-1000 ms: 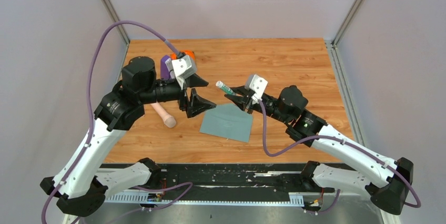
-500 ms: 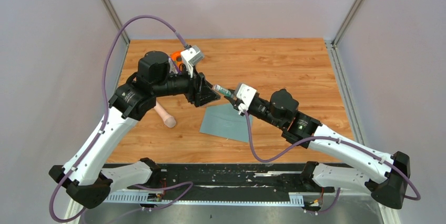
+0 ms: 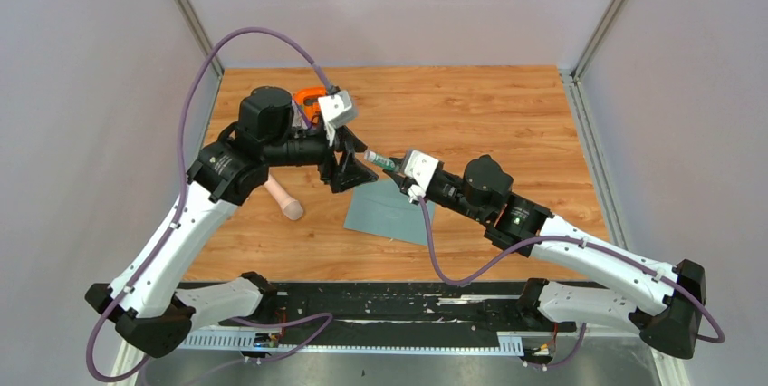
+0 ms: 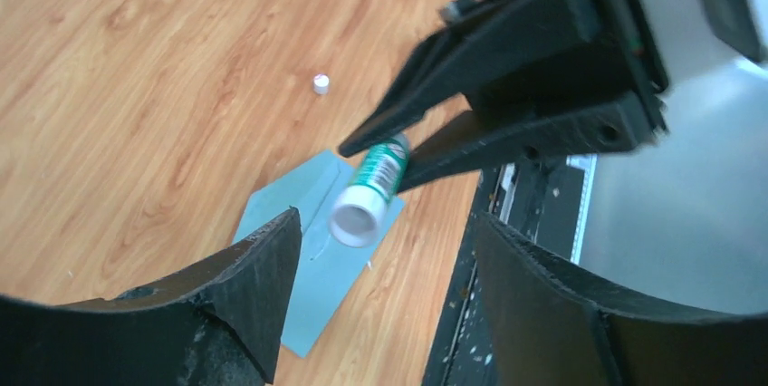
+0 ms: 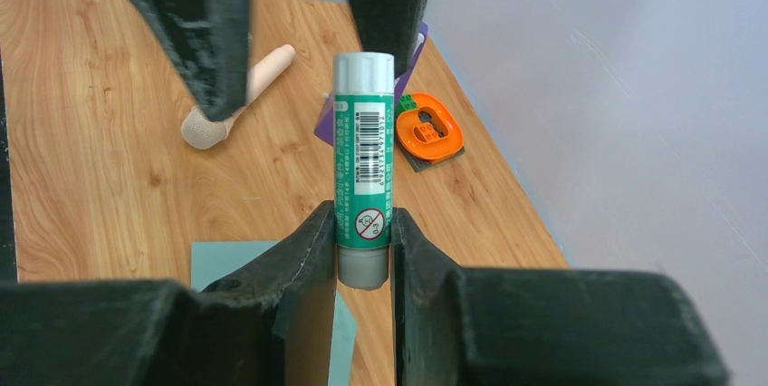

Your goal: Place the letter into the envelope and seal it

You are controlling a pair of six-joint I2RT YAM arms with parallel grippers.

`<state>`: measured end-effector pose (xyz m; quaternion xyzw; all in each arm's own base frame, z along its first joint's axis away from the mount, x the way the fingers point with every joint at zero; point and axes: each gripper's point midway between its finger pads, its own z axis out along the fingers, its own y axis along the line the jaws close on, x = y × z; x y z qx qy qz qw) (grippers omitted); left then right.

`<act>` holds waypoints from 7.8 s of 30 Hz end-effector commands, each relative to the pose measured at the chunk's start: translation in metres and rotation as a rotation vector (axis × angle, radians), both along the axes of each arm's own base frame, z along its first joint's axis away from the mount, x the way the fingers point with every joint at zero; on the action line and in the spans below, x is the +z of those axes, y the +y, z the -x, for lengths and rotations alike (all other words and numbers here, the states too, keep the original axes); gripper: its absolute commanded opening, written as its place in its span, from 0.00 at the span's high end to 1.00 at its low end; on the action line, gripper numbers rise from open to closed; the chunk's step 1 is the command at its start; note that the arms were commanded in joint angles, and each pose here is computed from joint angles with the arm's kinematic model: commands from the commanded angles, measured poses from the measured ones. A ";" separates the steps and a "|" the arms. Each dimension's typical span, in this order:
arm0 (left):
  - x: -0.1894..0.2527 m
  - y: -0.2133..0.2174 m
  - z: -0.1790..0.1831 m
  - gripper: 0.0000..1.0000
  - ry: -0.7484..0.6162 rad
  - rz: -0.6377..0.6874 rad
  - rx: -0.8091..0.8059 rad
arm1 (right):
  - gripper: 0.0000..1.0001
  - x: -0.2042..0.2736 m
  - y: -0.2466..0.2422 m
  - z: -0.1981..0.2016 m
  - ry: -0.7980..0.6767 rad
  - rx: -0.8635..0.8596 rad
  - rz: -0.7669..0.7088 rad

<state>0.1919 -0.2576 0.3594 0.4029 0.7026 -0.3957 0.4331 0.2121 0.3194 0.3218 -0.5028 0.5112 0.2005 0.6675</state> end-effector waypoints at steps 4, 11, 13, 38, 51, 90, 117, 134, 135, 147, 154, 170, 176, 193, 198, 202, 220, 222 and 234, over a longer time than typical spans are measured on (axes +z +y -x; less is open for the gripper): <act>0.031 0.021 0.021 0.17 -0.736 -0.179 -0.356 | 1.00 0.026 0.005 0.008 -0.043 0.049 -0.043; 0.016 0.018 0.022 0.24 -0.965 -0.331 -0.469 | 1.00 0.028 0.009 0.010 -0.035 0.065 -0.052; 0.014 0.018 0.021 0.27 -1.022 -0.363 -0.488 | 1.00 0.029 0.008 0.010 -0.035 0.067 -0.053; -0.005 0.005 0.004 0.55 -1.221 -0.508 -0.608 | 1.00 0.027 0.012 0.015 -0.043 0.097 -0.054; -0.009 0.010 0.007 1.00 -1.090 -0.490 -0.552 | 1.00 0.025 0.008 0.008 -0.046 0.051 -0.053; -0.042 -0.015 -0.014 0.27 0.380 0.079 -0.009 | 1.00 0.001 0.029 0.006 -0.060 0.151 -0.017; -0.027 0.033 0.008 0.30 -1.427 -0.593 -0.647 | 1.00 -0.003 0.027 0.016 0.067 0.237 -0.019; -0.037 0.029 0.014 0.55 -1.421 -0.601 -0.691 | 1.00 -0.008 0.030 0.013 0.063 0.236 -0.001; -0.037 0.028 0.014 0.57 -1.422 -0.601 -0.691 | 1.00 -0.008 0.030 0.013 0.063 0.237 0.000; -0.040 0.029 0.016 0.99 -1.392 -0.611 -0.693 | 1.00 -0.006 0.030 0.010 0.059 0.226 -0.001; -0.021 0.017 0.010 1.00 -0.994 -0.461 -0.443 | 1.00 -0.002 0.023 -0.002 0.023 0.148 -0.018; -0.046 -0.019 0.028 1.00 0.420 0.019 -0.082 | 1.00 -0.004 0.021 0.000 -0.037 0.116 -0.011; -0.043 -0.023 0.026 0.78 0.464 0.073 -0.094 | 1.00 -0.006 0.021 0.001 -0.035 0.119 -0.005; -0.054 -0.002 0.011 0.62 0.119 -0.137 -0.140 | 1.00 -0.005 0.024 0.002 -0.034 0.135 -0.012; -0.051 -0.005 0.008 0.57 0.127 -0.127 -0.132 | 1.00 -0.007 0.025 0.005 -0.028 0.151 -0.008; -0.048 -0.005 0.008 0.55 0.126 -0.118 -0.129 | 1.00 -0.011 0.027 0.007 -0.012 0.165 0.002; -0.039 -0.008 0.005 0.79 0.115 -0.101 -0.126 | 1.00 -0.009 0.028 0.008 -0.005 0.168 -0.002; -0.040 -0.007 0.004 0.96 0.114 -0.105 -0.121 | 1.00 -0.008 0.028 0.007 -0.001 0.166 -0.004; -0.078 0.025 -0.008 1.00 0.057 -0.225 0.032 | 0.30 -0.024 -0.030 -0.053 0.392 -0.089 -0.146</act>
